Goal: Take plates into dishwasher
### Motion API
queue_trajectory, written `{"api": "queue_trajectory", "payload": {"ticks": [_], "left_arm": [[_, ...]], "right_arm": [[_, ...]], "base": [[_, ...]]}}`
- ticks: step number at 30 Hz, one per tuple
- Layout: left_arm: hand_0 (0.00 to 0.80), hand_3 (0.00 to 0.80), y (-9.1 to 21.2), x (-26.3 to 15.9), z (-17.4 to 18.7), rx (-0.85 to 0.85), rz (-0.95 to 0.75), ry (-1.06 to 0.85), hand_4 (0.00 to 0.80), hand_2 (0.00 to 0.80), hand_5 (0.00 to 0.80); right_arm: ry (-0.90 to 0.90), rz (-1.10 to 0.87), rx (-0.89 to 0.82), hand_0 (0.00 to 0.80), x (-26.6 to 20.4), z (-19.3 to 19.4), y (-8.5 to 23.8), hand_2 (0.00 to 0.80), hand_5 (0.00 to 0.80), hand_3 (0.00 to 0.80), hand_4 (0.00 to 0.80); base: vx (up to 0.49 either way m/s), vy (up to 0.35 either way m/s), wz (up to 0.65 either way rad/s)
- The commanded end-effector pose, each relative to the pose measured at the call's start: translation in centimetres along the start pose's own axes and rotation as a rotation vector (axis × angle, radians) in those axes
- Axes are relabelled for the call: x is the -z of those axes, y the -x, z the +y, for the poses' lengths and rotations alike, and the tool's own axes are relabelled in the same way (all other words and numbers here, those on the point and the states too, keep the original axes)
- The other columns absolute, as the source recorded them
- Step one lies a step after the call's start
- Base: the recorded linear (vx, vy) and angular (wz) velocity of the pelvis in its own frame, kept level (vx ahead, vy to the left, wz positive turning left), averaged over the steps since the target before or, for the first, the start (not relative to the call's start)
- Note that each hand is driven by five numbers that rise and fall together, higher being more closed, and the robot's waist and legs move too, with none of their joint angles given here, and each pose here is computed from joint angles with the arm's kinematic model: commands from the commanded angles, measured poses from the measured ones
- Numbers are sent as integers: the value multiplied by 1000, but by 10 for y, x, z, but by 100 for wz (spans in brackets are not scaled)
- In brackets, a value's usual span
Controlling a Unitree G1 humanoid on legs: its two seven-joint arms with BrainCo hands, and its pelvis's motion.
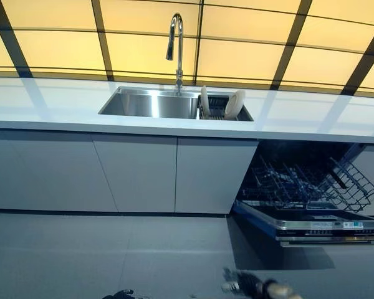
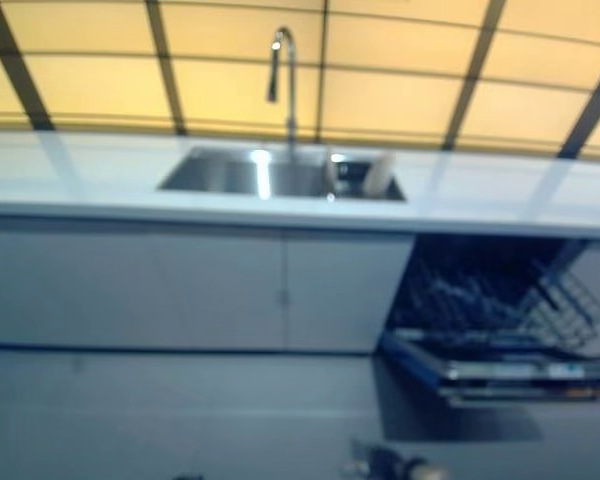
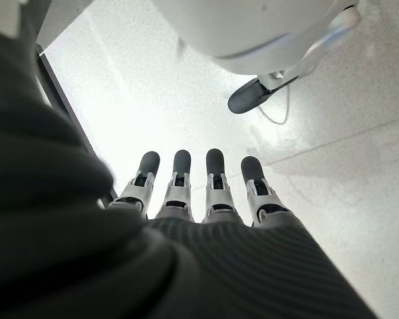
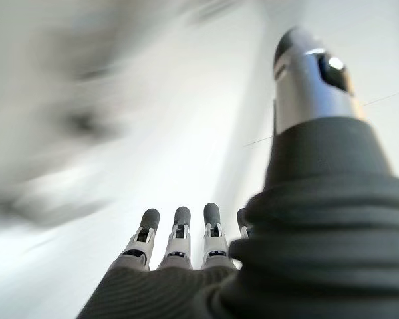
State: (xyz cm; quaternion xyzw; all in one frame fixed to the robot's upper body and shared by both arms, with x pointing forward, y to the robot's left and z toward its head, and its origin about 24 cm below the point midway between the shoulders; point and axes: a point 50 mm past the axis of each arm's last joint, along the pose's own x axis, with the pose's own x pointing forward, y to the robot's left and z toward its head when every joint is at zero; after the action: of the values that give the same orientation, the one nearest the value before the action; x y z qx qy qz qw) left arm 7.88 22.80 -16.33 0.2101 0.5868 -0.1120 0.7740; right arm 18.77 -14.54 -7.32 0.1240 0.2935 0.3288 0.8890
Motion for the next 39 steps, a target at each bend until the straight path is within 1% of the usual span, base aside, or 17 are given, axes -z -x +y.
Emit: {"api": "queue_trajectory", "payload": {"ticks": [1,2,3,5,7,8,9,11,14,17,18,19,21,24,28,35,39], "left_arm": [[0,0,-2,-21,11,-37,-56,-55,0,0,0],[0,0,-3,-23,11,-36,-59,-51,0,0,0],[0,0,-3,-26,10,-36,-61,-43,0,0,0],[0,0,-4,-29,9,-36,-62,-33,0,0,0],[0,0,-4,-29,8,-36,-63,-27,0,0,0],[0,0,-4,-30,8,-36,-65,-26,0,0,0],[0,0,-4,-31,8,-37,-66,-27,0,0,0],[0,0,-4,-32,10,-39,-66,-44,0,0,0],[0,0,-4,-28,13,-45,-56,-81,0,0,0],[0,0,-3,-20,16,-52,-30,-118,0,0,0],[0,0,-3,-20,16,-52,-29,-119,0,0,0],[0,0,-2,-13,18,-57,-1,-127,0,0,0],[0,0,-1,-7,20,-61,22,-122,0,0,0],[0,0,-1,-6,23,-50,38,-148,0,0,0],[0,0,-2,-7,19,-42,48,-154,0,0,0],[0,0,-2,-5,18,-41,43,-178,0,0,0],[0,0,0,6,13,-30,47,-101,0,0,0]], "right_arm": [[-65,-504,-225,0,-97,20,-8,0,0,0,0],[-67,-600,-243,0,-116,27,-6,0,0,0,0],[-83,-749,-262,0,-148,36,1,0,0,0,0],[-111,-946,-295,0,-183,46,11,0,0,0,0],[-118,-1052,-309,0,-211,52,21,0,0,0,0],[-105,-1137,-303,0,-237,56,30,0,0,0,0],[-96,-1158,-301,0,-242,57,33,0,0,0,0],[-21,-1243,-245,0,-268,60,45,0,0,0,0],[112,-1334,-91,0,-296,61,60,0,0,0,0],[303,-1349,169,0,-310,57,71,0,0,0,0],[304,-1350,179,0,-311,56,72,0,0,0,0],[376,-1331,324,0,-318,43,80,0,0,0,0],[424,-1309,434,0,-330,30,93,0,0,0,0],[460,-1314,494,0,-345,24,111,0,0,0,0],[517,-1324,523,0,-355,26,121,0,0,0,0],[584,-1292,602,0,-358,25,128,0,0,0,0],[564,-1235,586,0,-354,22,122,0,0,0,0]], "base": [[-23,102,3],[-15,113,2],[-7,121,0],[-3,135,-6],[8,152,-8],[19,162,-7],[20,193,-14],[8,157,-11],[17,170,-1],[18,178,-10],[107,168,-1],[164,132,19],[258,91,24],[380,-57,-7],[506,-110,20],[588,-147,15],[692,-291,44]]}}
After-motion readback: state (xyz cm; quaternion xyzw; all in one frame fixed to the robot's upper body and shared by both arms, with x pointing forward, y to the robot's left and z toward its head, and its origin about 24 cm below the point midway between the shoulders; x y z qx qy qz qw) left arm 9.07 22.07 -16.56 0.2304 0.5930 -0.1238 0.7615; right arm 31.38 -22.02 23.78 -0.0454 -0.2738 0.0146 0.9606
